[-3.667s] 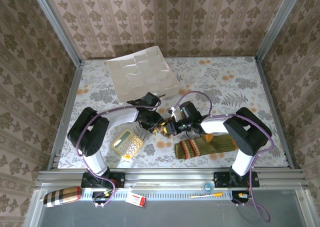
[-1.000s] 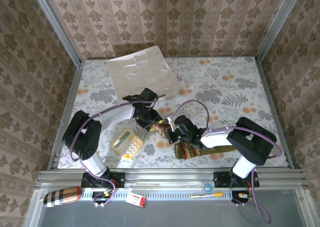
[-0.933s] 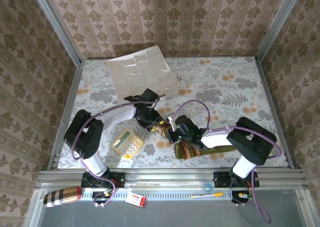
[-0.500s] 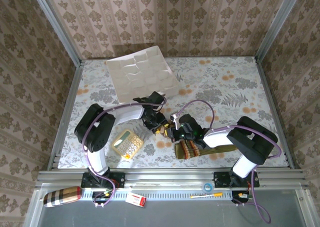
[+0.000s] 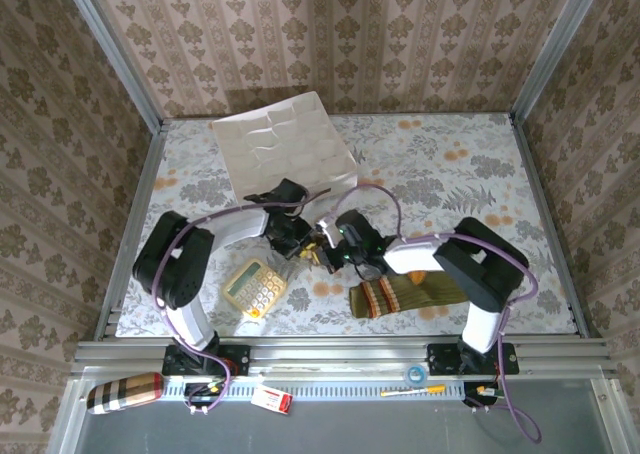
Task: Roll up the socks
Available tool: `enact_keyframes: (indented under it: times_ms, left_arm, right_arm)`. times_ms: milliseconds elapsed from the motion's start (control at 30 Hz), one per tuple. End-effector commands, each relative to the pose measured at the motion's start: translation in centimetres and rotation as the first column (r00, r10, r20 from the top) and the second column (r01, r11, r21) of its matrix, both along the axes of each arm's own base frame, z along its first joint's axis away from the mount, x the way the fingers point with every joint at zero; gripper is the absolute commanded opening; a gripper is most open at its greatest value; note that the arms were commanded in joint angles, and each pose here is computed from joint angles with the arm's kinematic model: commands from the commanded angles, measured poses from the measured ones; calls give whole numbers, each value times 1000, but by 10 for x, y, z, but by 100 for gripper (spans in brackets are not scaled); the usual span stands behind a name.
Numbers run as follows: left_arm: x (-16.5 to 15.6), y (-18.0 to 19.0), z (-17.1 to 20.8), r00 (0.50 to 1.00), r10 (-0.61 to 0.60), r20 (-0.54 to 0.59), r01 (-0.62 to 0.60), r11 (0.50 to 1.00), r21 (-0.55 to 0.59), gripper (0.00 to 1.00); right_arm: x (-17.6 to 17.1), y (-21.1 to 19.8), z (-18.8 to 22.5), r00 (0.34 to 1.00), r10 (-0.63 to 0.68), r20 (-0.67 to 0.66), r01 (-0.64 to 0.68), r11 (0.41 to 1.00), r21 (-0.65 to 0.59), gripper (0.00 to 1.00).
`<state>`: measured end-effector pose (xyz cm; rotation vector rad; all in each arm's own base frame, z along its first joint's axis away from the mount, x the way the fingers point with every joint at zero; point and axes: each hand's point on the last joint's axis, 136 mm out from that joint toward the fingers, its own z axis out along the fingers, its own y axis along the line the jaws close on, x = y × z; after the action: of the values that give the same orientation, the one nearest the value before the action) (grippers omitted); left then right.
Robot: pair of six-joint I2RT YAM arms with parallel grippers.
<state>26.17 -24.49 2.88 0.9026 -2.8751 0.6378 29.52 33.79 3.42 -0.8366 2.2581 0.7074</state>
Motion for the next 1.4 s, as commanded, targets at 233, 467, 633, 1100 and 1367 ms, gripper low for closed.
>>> enact_keyframes:
  times_ms: [233,467,633,1100,1367]
  left_arm:
    - [-56,51,-16,971,155,-179,-85,933,349,0]
    - [-60,48,-20,953,157,-260,-29,899,437,0]
    - [-59,38,-24,945,141,-295,-6,909,416,0]
    - [-55,25,-22,939,79,-334,43,938,344,0]
    - [-33,19,2,967,86,-238,-33,975,220,26]
  right_arm:
    - [-15,-27,41,887,224,403,-110,952,-287,48]
    - [-65,-16,47,851,171,497,-26,958,-286,52]
    - [-63,3,54,798,183,575,21,944,-328,53]
    - [-19,19,7,797,201,570,153,846,-512,44]
    - [-47,-22,-44,936,95,338,106,841,-530,1]
